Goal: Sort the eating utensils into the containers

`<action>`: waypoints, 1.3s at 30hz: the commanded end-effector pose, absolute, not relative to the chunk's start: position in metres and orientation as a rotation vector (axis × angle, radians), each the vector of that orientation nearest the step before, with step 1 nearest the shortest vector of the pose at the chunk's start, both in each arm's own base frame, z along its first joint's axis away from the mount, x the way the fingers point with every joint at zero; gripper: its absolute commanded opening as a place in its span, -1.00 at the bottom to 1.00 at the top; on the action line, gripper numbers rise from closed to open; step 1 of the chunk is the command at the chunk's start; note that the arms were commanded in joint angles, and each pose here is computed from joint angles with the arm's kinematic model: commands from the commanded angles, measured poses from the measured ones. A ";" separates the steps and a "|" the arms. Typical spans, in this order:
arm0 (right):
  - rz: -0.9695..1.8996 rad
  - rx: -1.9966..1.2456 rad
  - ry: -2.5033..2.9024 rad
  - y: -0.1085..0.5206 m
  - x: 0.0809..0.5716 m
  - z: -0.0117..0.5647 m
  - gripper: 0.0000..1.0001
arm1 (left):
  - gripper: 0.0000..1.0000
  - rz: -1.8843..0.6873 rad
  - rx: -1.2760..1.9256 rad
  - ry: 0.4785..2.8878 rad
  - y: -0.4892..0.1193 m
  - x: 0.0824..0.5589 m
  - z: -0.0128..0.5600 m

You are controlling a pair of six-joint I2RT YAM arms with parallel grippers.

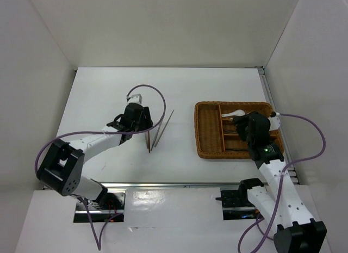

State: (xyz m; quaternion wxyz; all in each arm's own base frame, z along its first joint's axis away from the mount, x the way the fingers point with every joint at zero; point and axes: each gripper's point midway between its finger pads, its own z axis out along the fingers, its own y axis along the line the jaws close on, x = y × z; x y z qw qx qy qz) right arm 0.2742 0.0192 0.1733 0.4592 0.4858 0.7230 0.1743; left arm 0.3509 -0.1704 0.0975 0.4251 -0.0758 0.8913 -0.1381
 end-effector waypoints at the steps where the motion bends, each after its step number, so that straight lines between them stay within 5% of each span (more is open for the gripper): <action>1: 0.520 0.869 1.770 0.040 0.300 0.210 0.17 | 0.38 -0.380 -0.101 2.232 -0.181 0.359 0.100; 15: 0.483 0.852 1.909 0.049 0.321 0.184 0.17 | 0.06 -0.328 -0.076 2.361 -0.183 0.364 0.057; 39: 0.460 0.865 1.909 0.045 0.320 0.179 0.22 | -0.06 -0.160 -0.099 2.522 -0.167 0.354 0.018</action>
